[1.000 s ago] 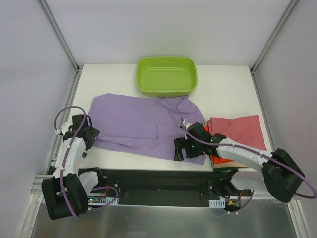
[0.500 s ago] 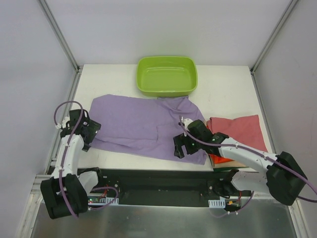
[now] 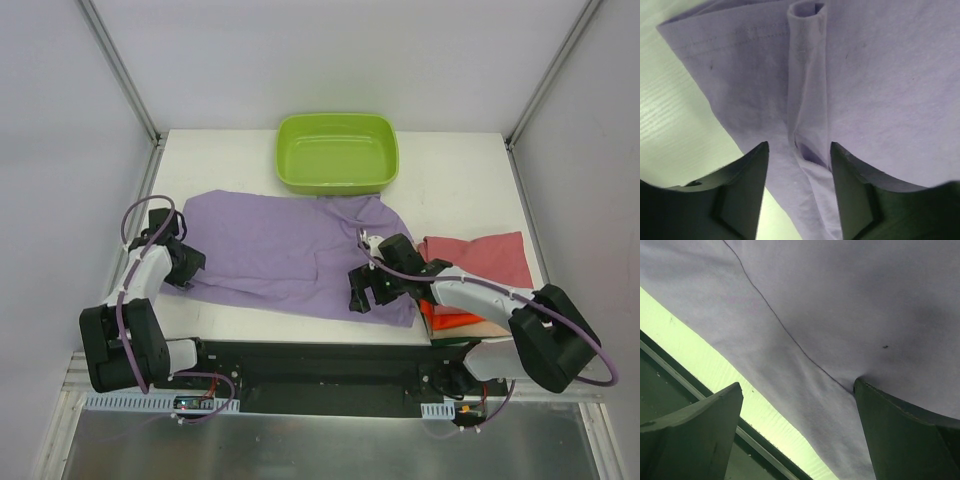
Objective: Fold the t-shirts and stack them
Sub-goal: Fold the flattened tshirt in 1/3 of the way
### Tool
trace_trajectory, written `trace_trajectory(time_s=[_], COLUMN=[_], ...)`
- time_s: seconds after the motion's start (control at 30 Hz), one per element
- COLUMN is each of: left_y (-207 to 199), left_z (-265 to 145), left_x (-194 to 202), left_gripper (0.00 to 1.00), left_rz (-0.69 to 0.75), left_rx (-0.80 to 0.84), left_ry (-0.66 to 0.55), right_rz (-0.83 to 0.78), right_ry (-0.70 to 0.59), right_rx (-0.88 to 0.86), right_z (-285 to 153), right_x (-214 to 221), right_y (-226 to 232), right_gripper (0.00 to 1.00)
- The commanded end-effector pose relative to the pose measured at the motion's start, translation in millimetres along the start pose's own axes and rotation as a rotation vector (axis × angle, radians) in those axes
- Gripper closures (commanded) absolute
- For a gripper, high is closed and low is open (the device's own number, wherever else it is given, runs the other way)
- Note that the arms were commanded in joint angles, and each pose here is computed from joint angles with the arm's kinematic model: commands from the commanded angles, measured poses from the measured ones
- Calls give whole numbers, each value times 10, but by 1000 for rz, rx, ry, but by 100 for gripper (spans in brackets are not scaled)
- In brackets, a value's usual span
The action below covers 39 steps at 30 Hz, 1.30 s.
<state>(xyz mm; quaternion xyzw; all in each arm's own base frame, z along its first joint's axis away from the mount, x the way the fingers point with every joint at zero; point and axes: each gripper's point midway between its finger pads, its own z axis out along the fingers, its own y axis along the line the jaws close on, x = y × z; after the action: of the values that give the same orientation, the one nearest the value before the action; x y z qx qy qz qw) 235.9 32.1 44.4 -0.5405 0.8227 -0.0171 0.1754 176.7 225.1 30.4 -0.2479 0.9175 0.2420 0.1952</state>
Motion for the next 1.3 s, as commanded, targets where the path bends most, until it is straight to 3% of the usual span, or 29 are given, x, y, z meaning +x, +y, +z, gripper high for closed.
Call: trace_trajectory(time_s=[0.0,0.07,0.27,0.97,1.03,1.13,1.2,1.27], left_y=[-92,-152,-214,-492,-485,-550,-612,-663], left_z=[-6,8,46,285,289,230,132,-5], left_x=[-131,-145,-230,-557,-578,-617,-665,-716], left_gripper=[55,73,100,100,88,26,6,1], left_rz=[18,29,50,90,107,136,154,160], left_rx=[-22,-22,-45,-162,-186,-176,-150,-113], left_ry=[-41,-32,-49,-103,-99,-101,-125,-155], right_rz=[14,19,40,81,83,77,70,64], right_ry=[64,68,86,180,178,167,149,126], right_rx=[0,7,10,44,51,47,41,37], right_z=[66,72,90,156,151,130,107,73], right_x=[172,189,227,386,387,365,326,278], right_y=[-80,-104,-145,-263,-276,-264,-246,-228], right_gripper=[4,4,4,4,4,4,4,4])
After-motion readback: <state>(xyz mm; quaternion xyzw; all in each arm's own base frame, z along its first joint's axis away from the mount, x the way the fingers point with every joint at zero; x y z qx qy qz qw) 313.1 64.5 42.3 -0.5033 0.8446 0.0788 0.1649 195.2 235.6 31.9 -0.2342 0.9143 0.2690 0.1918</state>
